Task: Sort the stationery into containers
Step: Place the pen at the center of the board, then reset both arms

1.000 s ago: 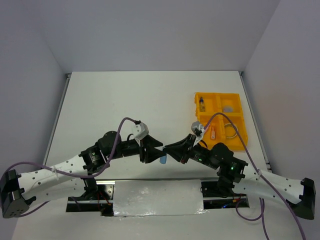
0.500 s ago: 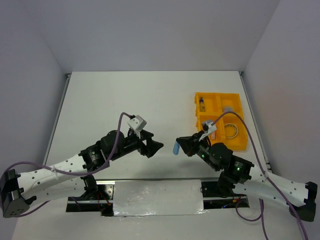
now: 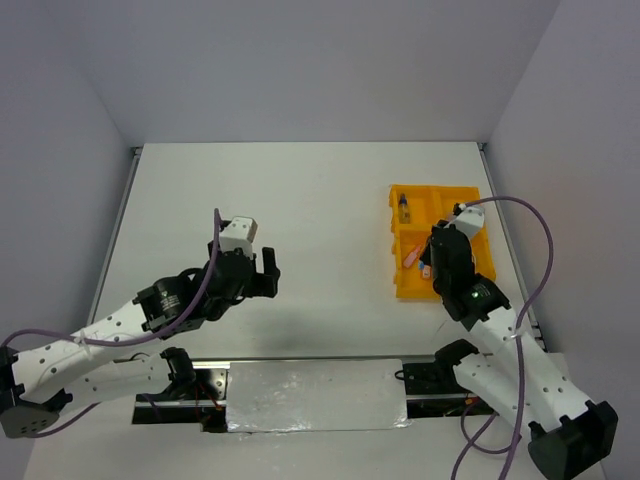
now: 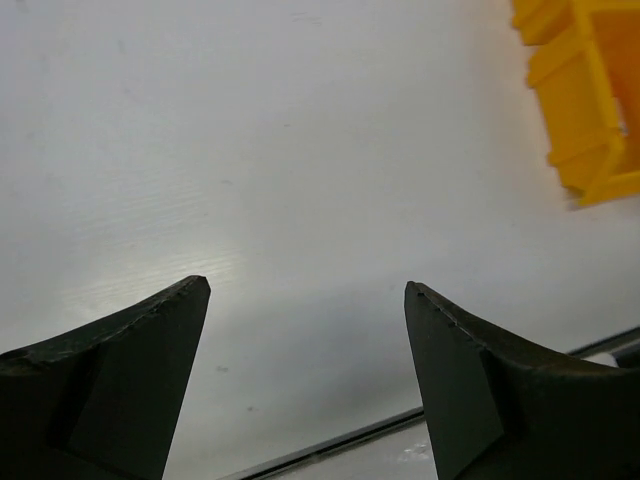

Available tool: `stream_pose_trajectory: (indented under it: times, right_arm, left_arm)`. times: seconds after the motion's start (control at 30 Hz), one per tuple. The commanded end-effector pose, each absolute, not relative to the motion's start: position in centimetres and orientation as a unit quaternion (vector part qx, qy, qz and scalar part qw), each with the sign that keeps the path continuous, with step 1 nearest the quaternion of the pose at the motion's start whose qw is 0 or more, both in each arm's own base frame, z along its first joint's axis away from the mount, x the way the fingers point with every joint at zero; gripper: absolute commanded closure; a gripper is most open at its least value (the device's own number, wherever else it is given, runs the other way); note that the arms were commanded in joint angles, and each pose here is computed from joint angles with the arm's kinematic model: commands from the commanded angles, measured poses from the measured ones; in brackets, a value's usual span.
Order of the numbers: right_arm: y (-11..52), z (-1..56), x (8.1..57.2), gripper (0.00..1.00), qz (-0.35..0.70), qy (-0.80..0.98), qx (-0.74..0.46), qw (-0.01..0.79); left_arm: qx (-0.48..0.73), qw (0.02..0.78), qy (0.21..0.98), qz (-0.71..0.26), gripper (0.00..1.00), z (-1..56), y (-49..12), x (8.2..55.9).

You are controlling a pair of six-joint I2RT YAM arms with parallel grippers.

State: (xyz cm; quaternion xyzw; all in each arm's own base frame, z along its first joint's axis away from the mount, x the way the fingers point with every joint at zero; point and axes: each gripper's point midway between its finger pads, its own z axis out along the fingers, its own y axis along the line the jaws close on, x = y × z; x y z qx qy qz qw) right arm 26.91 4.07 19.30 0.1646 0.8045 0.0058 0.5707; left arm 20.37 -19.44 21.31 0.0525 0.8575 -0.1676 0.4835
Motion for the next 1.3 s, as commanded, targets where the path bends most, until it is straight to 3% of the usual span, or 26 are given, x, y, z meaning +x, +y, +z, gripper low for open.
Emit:
stream_pose_trajectory:
  times: [0.0, 0.13, 0.37, 0.47, 0.5, 0.57, 0.6, 0.67, 0.7, 1.0, 1.27]
  right_arm:
    - [3.1, 21.0, 28.5, 1.00, 0.000, 0.802, 0.148, 0.578]
    - [1.8, 19.0, 30.2, 1.00, -0.006, 0.822, 0.161, 0.546]
    - [2.9, 15.3, 32.2, 0.91, 0.021, 0.859, 0.137, 0.494]
    - [3.5, 14.7, 32.5, 0.65, 0.030, 0.868, 0.128, 0.479]
    - [3.6, 14.1, 32.2, 0.50, 0.029, 0.876, 0.125, 0.464]
    - [3.7, 14.5, 32.0, 0.41, 0.033, 0.880, 0.132, 0.455]
    - [4.1, 15.8, 32.0, 0.29, 0.047, 0.875, 0.128, 0.464]
    - [4.7, 17.2, 31.3, 0.19, 0.066, 0.874, 0.117, 0.467]
    - [5.4, 19.1, 30.7, 0.01, 0.088, 0.864, 0.101, 0.486]
    - [8.2, 31.0, 21.4, 0.00, 0.210, 0.791, 0.001, 0.574]
    - [6.2, 35.6, 13.6, 0.00, 0.201, 0.745, -0.019, 0.636]
  left_arm:
    - [-0.004, 0.483, 0.872, -0.078, 0.08, 21.3, -14.4, 20.5]
    - [-0.032, 0.482, 0.874, -0.057, 0.04, 21.1, -11.8, 20.5]
    - [-0.050, 0.465, 0.883, -0.044, 0.05, 20.7, -10.3, 21.2]
    - [-0.049, 0.470, 0.880, -0.039, 0.05, 21.4, -9.9, 21.4]
    - [-0.041, 0.470, 0.881, -0.031, 0.04, 21.6, -9.7, 21.4]
    - [-0.037, 0.478, 0.877, -0.012, 0.04, 22.5, -9.2, 21.8]
    - [-0.040, 0.486, 0.873, 0.024, 0.03, 23.2, -8.2, 22.2]
    - [-0.059, 0.486, 0.870, 0.062, 0.01, 23.7, -6.8, 22.5]
    - [-0.064, 0.487, 0.868, 0.073, 0.01, 24.2, -6.5, 22.7]
    - [-0.168, 0.542, 0.819, 0.085, 0.01, 28.5, -1.9, 22.7]
    - [-0.209, 0.583, 0.781, 0.084, 0.01, 30.6, 1.7, 19.7]
